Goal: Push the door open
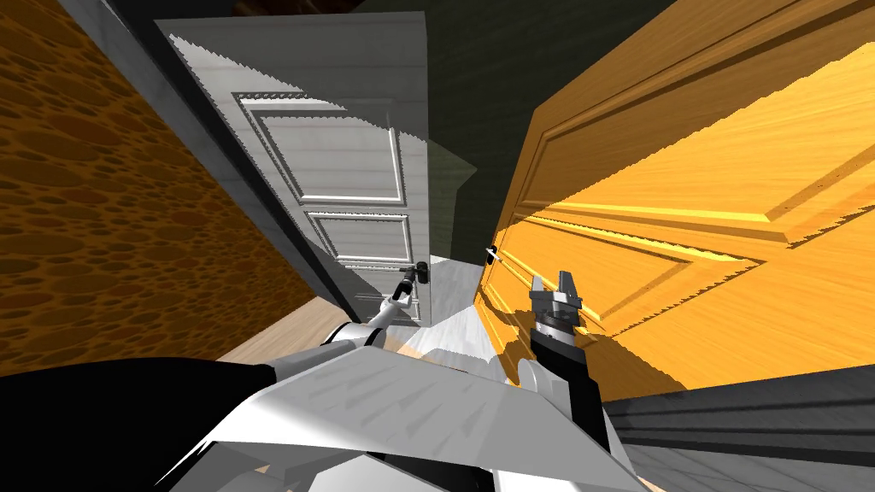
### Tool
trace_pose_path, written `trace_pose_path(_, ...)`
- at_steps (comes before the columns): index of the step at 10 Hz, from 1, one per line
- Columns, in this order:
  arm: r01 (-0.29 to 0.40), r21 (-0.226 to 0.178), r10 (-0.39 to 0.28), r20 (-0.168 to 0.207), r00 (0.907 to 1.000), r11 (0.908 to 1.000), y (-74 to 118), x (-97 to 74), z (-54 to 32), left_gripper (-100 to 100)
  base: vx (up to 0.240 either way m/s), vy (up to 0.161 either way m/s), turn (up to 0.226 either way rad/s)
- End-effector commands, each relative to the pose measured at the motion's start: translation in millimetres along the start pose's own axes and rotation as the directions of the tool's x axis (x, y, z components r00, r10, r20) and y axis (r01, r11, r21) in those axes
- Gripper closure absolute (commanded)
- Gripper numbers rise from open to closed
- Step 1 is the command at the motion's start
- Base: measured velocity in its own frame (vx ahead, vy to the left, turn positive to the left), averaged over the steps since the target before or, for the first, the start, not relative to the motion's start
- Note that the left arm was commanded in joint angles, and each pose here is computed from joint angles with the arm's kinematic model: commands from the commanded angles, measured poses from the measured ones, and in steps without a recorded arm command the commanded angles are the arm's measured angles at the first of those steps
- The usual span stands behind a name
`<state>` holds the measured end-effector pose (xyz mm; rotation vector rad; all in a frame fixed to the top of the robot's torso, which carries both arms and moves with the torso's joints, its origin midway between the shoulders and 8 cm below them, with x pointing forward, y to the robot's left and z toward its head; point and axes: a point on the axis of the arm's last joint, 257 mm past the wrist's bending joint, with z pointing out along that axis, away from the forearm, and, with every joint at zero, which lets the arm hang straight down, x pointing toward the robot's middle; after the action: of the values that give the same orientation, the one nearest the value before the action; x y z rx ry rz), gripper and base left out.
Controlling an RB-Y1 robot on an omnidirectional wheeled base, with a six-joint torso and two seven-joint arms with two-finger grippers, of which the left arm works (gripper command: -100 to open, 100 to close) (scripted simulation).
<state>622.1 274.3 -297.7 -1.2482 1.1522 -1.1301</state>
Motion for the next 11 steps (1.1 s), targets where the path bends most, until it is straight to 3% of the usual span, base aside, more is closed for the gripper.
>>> trace_pose_path(1, -0.005, 0.007, 0.004, 0.036, 0.9994, 1.0, -4.8, -23.7, 1.3, 100, 0.155, -0.109, 0.071)
trace_pose_path(2, -0.003, 0.007, 0.003, 0.051, 0.9987, 1.0, -4.7, -32.3, 1.0, 100, 0.175, -0.11, 0.084)
trace_pose_path(5, -0.003, 0.007, 0.003, 0.051, 0.9987, 1.0, -4.7, -32.3, 1.0, 100, 0.067, -0.046, 0.017)
trace_pose_path(6, 0.0, 0.007, -0.001, 0.081, 0.9967, 1.0, -4.6, -48.4, 0.2, 100, 0.108, -0.107, 0.066)
trace_pose_path(11, 0.007, 0.007, -0.008, 0.134, 0.991, 1.0, -4.3, -76.9, -2.2, 100, 0.174, -0.13, 0.09)
